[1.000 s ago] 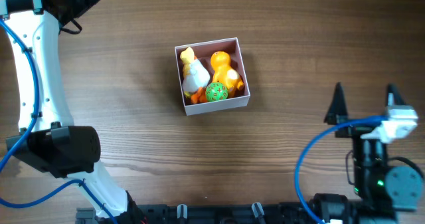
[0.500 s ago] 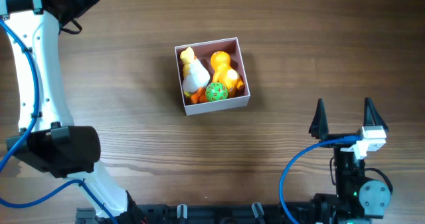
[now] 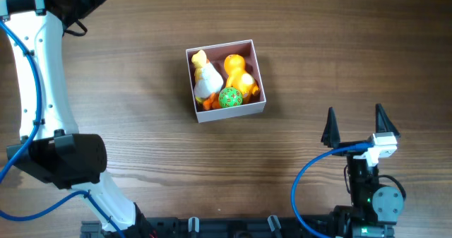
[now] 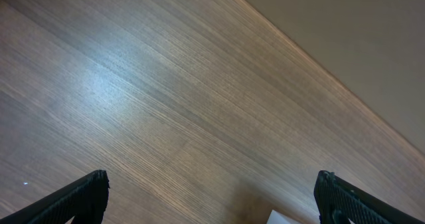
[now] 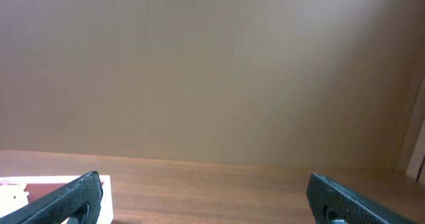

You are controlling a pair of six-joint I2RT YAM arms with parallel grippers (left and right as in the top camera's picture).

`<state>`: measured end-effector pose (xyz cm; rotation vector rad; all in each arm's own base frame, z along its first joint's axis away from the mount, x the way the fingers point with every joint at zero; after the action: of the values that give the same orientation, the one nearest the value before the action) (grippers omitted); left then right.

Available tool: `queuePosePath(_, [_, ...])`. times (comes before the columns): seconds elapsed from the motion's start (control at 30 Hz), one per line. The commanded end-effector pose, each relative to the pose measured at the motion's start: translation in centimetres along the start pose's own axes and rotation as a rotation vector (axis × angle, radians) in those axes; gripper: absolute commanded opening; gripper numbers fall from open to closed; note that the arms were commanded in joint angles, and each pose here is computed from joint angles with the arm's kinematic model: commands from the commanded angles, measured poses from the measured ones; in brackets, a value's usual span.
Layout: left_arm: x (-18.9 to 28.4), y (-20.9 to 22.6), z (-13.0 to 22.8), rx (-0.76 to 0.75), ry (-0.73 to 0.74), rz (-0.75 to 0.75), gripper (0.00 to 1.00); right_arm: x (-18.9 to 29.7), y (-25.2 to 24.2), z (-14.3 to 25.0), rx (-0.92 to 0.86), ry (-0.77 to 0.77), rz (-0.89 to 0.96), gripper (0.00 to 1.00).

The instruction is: Pack container

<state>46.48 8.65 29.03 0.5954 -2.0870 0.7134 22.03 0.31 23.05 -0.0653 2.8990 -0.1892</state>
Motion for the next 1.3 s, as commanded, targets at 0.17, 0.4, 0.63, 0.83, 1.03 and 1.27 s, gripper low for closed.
queuePosePath(0.17, [1.0, -0.3, -0.2, 0.01, -0.014, 0.022, 1.0, 0.2, 0.0, 2.0, -0.067, 0.074, 0.015, 1.0])
queuePosePath(0.4, [1.0, -0.3, -0.2, 0.01, -0.014, 0.022, 1.0, 0.5, 0.3, 4.5, -0.077, 0.185, 0.006, 1.0])
queuePosePath(0.63, [1.0, -0.3, -0.2, 0.01, -0.014, 0.022, 1.0, 0.7, -0.5, 5.6, -0.074, 0.235, 0.062, 1.0])
queuePosePath(0.83, [1.0, -0.3, -0.2, 0.01, -0.014, 0.022, 1.0, 0.7, -0.5, 5.6, -0.075, 0.235, 0.062, 1.0])
queuePosePath(1.03, [1.0, -0.3, -0.2, 0.01, -0.014, 0.022, 1.0, 0.7, -0.5, 5.6, -0.075, 0.235, 0.062, 1.0])
queuePosePath(1.27, [1.0, -0.3, -0.2, 0.01, -0.014, 0.022, 1.0, 0.7, -0.5, 5.7, -0.075, 0.242, 0.062, 1.0])
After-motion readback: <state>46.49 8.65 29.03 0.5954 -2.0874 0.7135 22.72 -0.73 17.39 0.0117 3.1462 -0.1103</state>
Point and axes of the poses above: each gripper's point midway between its finger pads, its own x axis back along the fingers, its own y axis along the line the jaws close on, z = x × y, the point moved 2 cm from there along x, back along the fingers, and after that the axes turned 6 degrees about x, right-handed, at the moved point
